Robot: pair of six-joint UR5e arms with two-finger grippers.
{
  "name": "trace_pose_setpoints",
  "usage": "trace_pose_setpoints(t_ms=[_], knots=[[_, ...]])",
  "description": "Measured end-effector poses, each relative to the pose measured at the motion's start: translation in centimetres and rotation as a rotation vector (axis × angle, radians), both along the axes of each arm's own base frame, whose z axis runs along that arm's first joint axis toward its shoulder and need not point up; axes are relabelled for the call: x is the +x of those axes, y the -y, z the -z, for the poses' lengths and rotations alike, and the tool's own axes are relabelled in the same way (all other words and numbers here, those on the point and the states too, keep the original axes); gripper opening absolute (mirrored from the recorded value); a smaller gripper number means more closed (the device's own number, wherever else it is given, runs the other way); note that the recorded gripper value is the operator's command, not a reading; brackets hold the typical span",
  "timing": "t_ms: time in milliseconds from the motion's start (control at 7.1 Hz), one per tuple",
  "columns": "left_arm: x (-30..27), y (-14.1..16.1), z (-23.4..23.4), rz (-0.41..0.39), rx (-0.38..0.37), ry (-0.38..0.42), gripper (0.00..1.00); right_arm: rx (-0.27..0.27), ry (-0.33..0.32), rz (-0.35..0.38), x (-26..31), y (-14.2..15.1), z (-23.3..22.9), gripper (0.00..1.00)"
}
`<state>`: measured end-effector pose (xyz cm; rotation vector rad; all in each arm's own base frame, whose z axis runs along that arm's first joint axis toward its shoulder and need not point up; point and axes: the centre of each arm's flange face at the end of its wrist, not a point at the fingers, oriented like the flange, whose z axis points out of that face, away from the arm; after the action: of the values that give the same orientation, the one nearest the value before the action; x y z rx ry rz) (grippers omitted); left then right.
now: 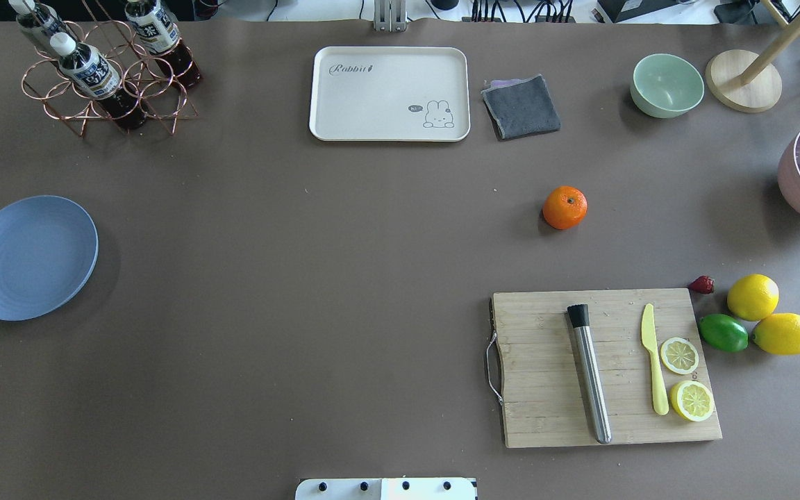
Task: Pick orange to plate
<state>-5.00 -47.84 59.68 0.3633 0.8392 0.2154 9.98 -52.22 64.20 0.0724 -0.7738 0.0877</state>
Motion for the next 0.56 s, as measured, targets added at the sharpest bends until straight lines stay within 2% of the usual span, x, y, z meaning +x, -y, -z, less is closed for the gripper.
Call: trace_pose_setpoints(t_ms=[282,563], knots=[[0.0,0.1,-0.1,-0.001,0.000,-0.001,0.98,0.016,-0.001,0.002,-0.1,0.2,0.2,1.00],[0.6,0.8,-0.2,0.015,-0.033,-0.011,0.98,0.042,-0.003,0.014,-1.1,0.9,1.0,1.00]])
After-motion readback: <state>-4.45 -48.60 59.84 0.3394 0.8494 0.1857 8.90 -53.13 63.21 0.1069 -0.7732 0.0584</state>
